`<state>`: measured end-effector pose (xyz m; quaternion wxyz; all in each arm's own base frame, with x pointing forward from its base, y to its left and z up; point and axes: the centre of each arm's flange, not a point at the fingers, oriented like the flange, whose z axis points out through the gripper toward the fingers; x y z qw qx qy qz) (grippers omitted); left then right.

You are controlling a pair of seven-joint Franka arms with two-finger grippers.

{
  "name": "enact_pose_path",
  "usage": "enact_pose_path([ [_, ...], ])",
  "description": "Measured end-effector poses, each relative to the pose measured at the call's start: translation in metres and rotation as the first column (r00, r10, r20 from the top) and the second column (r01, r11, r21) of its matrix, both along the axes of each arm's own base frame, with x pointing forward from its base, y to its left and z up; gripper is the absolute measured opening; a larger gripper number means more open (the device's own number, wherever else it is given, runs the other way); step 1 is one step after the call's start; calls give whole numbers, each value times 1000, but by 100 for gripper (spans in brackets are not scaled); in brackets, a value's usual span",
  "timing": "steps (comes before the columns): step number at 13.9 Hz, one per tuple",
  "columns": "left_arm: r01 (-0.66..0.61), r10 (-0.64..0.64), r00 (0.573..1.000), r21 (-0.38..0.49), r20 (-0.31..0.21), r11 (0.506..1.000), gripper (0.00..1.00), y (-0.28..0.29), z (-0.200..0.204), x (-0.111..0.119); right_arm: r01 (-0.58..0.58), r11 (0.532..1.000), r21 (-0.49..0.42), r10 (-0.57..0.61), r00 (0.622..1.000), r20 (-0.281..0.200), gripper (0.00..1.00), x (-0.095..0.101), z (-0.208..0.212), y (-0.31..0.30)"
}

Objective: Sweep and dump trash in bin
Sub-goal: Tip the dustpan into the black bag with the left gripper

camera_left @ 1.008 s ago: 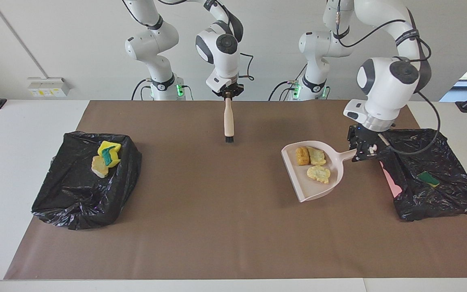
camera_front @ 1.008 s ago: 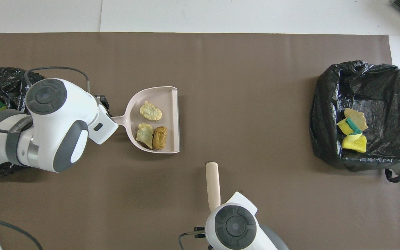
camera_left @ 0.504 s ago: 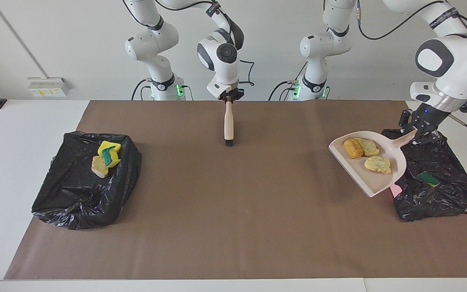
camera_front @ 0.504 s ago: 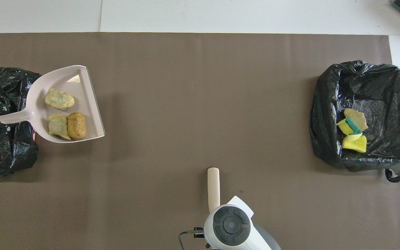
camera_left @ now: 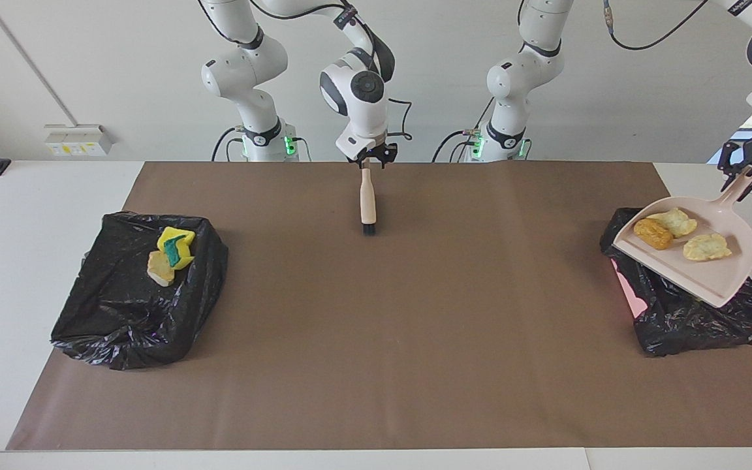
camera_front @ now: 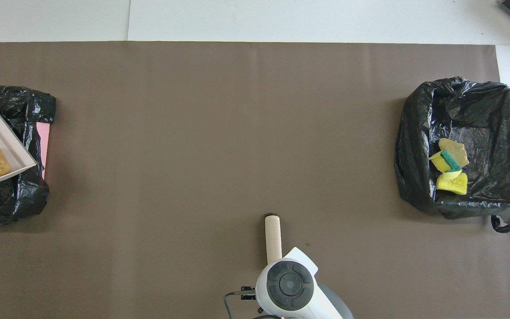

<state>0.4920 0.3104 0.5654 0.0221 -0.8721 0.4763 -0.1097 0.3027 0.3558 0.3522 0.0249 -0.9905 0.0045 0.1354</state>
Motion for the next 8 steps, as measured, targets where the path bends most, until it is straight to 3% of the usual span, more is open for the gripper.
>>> enact_pose_path([
  [2,-1,1,1000,14,9,1000,32,25,9,-6,3,1000,17,-4,999,41,100,15,17,2],
  [4,17,-16,1000,39,-5,999,32,41,10,-12,24,999,31,-27,996,90,100,40,37,-5],
  [8,80,-62,992,164,-114,983,32,53,6,-17,59,998,-2,-58,989,134,100,83,81,-34],
])
